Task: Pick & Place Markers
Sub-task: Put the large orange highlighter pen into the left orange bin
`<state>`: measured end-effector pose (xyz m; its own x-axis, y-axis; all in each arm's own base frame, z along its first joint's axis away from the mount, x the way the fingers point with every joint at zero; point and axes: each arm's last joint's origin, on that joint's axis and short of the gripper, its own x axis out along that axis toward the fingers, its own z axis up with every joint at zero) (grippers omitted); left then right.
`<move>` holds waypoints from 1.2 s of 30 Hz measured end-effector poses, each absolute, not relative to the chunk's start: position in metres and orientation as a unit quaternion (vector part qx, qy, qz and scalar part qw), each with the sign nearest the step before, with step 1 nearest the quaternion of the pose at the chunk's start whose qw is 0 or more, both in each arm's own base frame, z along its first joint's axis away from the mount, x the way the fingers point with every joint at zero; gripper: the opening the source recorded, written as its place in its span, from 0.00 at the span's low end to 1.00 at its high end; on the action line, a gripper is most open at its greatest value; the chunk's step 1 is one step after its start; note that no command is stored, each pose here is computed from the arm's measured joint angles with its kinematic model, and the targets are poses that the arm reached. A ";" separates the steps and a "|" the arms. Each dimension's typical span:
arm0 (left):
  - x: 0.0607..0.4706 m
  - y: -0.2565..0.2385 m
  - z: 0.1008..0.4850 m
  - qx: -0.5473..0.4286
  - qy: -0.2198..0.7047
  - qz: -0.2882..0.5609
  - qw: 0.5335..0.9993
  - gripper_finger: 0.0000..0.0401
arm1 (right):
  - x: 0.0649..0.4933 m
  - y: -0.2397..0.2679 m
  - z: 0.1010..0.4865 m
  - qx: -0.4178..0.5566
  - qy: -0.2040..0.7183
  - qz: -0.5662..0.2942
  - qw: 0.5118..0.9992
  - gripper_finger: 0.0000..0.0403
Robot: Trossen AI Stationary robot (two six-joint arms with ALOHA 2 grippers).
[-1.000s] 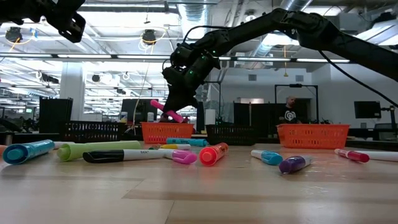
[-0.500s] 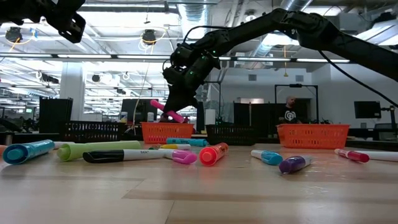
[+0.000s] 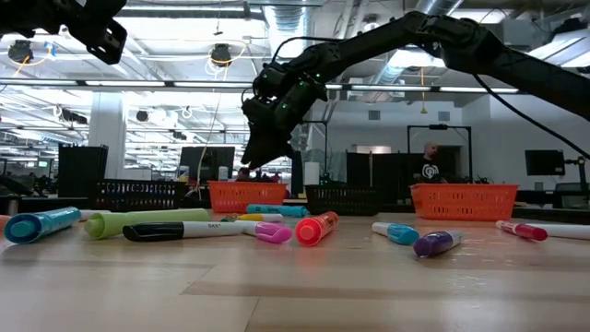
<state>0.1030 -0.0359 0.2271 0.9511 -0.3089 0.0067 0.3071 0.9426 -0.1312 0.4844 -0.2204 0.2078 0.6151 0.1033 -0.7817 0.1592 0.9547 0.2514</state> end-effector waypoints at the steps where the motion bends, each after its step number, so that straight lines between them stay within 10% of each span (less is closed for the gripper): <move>1: 0.103 -0.036 0.227 -0.065 0.007 -0.156 0.986 0.46 | 0.484 -0.220 0.210 0.148 0.435 -0.015 0.888 0.38; 36: 0.103 -0.036 0.227 -0.069 0.008 -0.156 0.985 0.46 | 0.397 -0.027 0.356 0.045 0.586 0.173 0.790 0.33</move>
